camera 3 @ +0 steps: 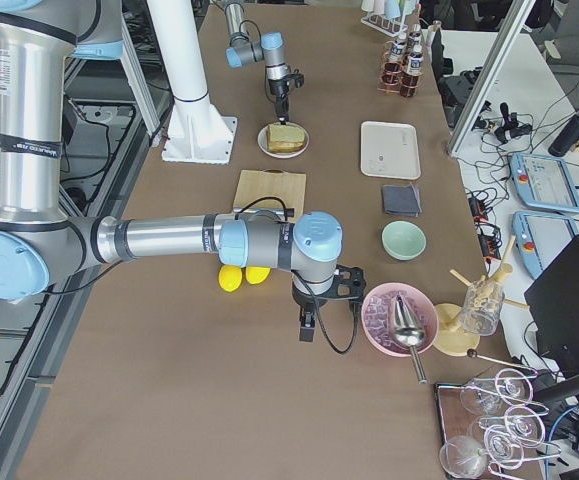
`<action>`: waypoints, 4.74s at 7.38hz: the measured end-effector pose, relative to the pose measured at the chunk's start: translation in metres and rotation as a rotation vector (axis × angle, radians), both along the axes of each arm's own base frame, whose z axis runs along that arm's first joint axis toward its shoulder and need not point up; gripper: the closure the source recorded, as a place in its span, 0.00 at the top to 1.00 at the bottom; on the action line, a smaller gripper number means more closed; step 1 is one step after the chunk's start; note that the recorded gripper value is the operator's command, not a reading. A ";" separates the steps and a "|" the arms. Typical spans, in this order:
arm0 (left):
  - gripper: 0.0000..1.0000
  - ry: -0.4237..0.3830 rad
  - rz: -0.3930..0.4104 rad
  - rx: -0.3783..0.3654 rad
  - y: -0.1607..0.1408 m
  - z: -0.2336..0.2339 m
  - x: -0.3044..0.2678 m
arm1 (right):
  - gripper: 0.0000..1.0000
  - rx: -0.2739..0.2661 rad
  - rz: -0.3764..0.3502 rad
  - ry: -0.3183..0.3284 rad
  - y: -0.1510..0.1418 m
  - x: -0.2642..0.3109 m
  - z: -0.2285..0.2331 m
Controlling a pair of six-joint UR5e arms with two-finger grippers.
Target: Make sandwich and place on tray
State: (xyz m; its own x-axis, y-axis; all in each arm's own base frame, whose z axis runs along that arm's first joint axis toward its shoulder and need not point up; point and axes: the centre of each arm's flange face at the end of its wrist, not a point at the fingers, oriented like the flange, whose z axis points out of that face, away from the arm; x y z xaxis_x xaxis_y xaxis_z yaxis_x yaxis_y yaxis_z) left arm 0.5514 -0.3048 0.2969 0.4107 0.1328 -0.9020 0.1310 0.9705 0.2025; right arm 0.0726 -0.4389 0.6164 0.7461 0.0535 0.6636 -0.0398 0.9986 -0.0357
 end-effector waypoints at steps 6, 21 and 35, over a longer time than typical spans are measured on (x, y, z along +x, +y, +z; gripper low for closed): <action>0.00 0.005 0.005 0.002 0.002 -0.004 0.005 | 1.00 0.000 -0.001 0.000 0.000 0.000 0.000; 0.00 -0.033 -0.108 -0.235 -0.334 -0.079 -0.034 | 1.00 0.001 0.002 -0.012 -0.002 -0.001 0.000; 0.99 -0.026 -0.073 -0.112 -0.235 0.040 -0.156 | 1.00 0.001 0.001 -0.026 0.000 -0.002 -0.001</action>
State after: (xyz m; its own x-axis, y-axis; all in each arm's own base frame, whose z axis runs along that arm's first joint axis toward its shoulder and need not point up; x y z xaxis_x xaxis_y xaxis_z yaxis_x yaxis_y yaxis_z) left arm 0.3949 -0.5394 0.3374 0.4393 0.0010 -0.8983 0.1980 0.9753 0.0979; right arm 0.0704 -0.4392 0.6157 0.7289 0.0532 0.6825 -0.0394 0.9986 -0.0357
